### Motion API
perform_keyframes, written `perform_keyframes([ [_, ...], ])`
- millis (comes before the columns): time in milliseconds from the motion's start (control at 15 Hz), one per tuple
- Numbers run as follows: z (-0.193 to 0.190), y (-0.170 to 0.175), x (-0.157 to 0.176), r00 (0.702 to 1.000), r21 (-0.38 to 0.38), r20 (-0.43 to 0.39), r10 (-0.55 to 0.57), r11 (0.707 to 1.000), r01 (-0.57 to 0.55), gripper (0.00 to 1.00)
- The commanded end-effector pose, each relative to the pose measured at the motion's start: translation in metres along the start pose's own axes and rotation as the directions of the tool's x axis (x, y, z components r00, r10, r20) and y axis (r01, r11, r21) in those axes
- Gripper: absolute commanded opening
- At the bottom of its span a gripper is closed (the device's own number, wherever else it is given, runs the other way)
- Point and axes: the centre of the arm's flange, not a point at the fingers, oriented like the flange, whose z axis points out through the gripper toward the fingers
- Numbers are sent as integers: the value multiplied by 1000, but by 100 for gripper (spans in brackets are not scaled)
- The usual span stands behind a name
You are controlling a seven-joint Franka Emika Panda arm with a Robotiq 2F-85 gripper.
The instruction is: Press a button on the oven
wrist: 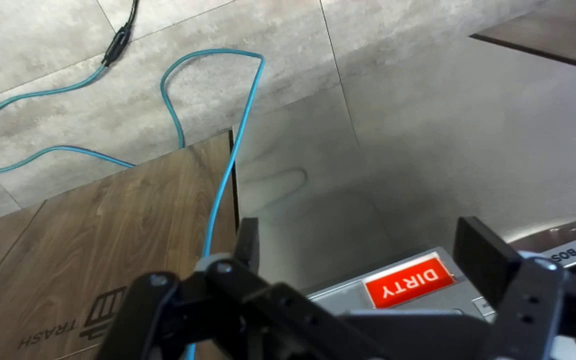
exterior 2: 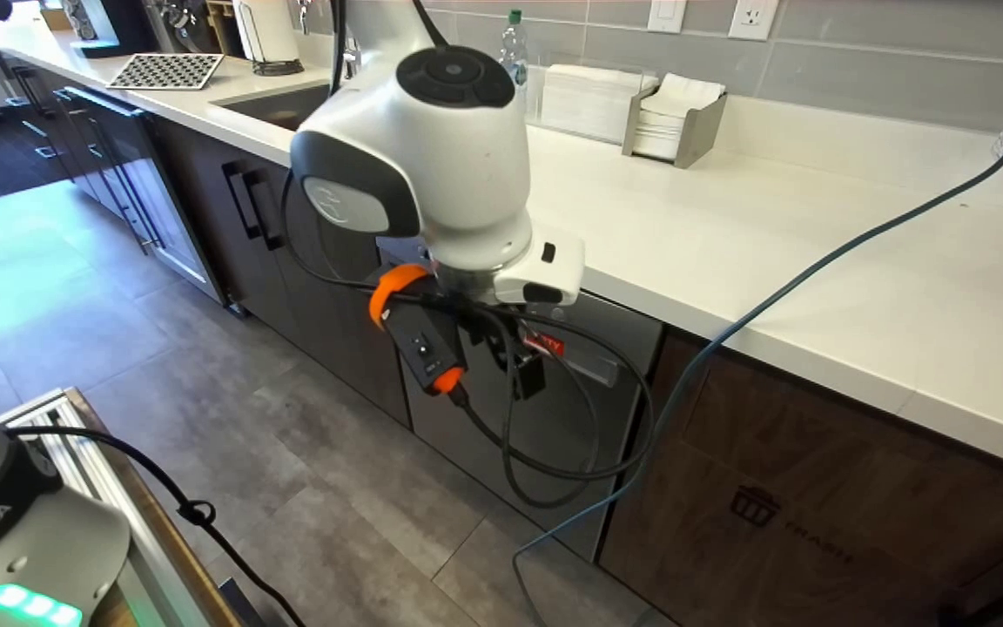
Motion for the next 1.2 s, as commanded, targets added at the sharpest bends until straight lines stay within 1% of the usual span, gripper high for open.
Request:
perform_keyframes([
  [0, -52, -24, -1, 997, -14, 39, -71, 997, 72, 100],
  [400, -62, -36, 1, 987, -33, 80, -136, 990, 139, 100],
  [733, -77, -45, 3, 971, -24, 134, -197, 979, 202, 100],
  [933, -88, -46, 6, 963, -8, 141, -230, 972, 234, 100],
  [1133, -96, -48, 8, 958, -9, 129, -256, 966, 260, 100],
])
